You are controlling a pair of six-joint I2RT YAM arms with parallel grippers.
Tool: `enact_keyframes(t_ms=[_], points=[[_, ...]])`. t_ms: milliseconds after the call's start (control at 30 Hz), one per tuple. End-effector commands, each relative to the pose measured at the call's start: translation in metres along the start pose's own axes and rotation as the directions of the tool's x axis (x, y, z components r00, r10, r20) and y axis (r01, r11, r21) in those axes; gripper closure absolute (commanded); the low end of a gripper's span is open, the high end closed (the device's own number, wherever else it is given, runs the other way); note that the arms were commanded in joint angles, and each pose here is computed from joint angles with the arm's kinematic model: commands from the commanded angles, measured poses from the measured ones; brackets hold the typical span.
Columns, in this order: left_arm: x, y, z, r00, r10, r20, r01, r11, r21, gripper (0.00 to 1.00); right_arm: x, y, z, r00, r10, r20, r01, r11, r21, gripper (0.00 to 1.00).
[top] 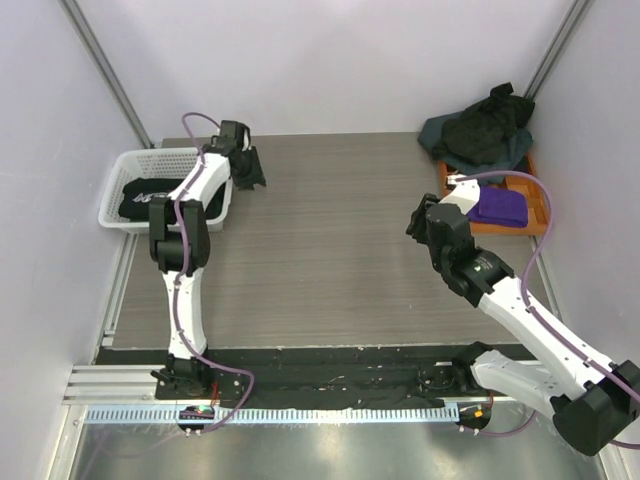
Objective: Roll the t-shirts
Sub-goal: Move the bin to the center of the board, then reset both arms
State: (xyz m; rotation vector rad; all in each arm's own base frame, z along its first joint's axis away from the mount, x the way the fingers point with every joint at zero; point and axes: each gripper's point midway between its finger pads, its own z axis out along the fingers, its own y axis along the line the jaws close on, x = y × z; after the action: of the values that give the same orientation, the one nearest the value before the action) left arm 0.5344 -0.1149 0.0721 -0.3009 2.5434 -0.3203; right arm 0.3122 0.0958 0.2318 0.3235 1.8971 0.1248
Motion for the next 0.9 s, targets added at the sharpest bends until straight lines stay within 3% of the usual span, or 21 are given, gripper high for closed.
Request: enact_keyframes(t_ms=[0,33,100,200,267,400,467,567,700,733,867], points=[[-0.022,-0.051,-0.047,0.993,0.053,0.106,-0.068,0.986,0.154,0.5,-0.009,0.004,-0.008,0.999,0.038,0.033,-0.037,0.998,-0.045,0.36],[-0.028,-0.064,-0.073,0.986,0.058,0.155,-0.086,0.98,0.181,0.47,-0.004,0.002,-0.008,0.999,0.031,0.023,-0.03,0.998,-0.046,0.31],[-0.003,-0.071,-0.08,0.989,0.071,0.127,-0.096,0.975,0.199,0.39,0.0,0.001,-0.009,0.999,0.034,0.015,-0.033,0.998,-0.049,0.21],[0.02,-0.085,-0.116,0.983,0.093,0.158,-0.129,0.964,0.233,0.27,0.01,-0.006,-0.012,0.999,0.035,0.002,-0.035,0.999,-0.041,0.17],[0.037,-0.085,-0.142,0.978,0.091,0.186,-0.135,0.962,0.238,0.13,0.01,-0.009,-0.017,0.998,0.054,0.012,-0.053,0.997,-0.048,0.16],[0.074,-0.092,-0.178,0.978,0.066,0.2,-0.128,0.939,0.318,0.02,0.027,-0.022,-0.023,0.997,0.083,0.01,-0.082,0.996,-0.045,0.16],[0.086,-0.094,-0.201,0.97,0.056,0.237,-0.14,0.925,0.352,0.0,0.031,-0.026,-0.025,0.994,0.105,0.018,-0.104,0.993,-0.049,0.16],[0.119,-0.072,-0.198,0.976,0.052,0.214,-0.124,0.933,0.339,0.0,0.048,-0.035,-0.028,0.992,0.128,0.009,-0.127,0.991,-0.051,0.16],[0.143,-0.035,-0.207,0.954,0.022,0.299,-0.112,0.952,0.286,0.0,0.076,-0.051,-0.029,0.989,0.151,-0.012,-0.151,0.988,-0.029,0.16],[0.166,-0.018,-0.193,0.962,0.006,0.273,-0.081,0.961,0.263,0.0,0.079,-0.052,-0.029,0.985,0.169,-0.013,-0.17,0.985,-0.027,0.15],[0.187,-0.009,-0.193,0.925,-0.053,0.376,-0.092,0.93,0.356,0.0,0.093,-0.06,-0.027,0.978,0.208,0.009,-0.207,0.978,-0.029,0.16]])
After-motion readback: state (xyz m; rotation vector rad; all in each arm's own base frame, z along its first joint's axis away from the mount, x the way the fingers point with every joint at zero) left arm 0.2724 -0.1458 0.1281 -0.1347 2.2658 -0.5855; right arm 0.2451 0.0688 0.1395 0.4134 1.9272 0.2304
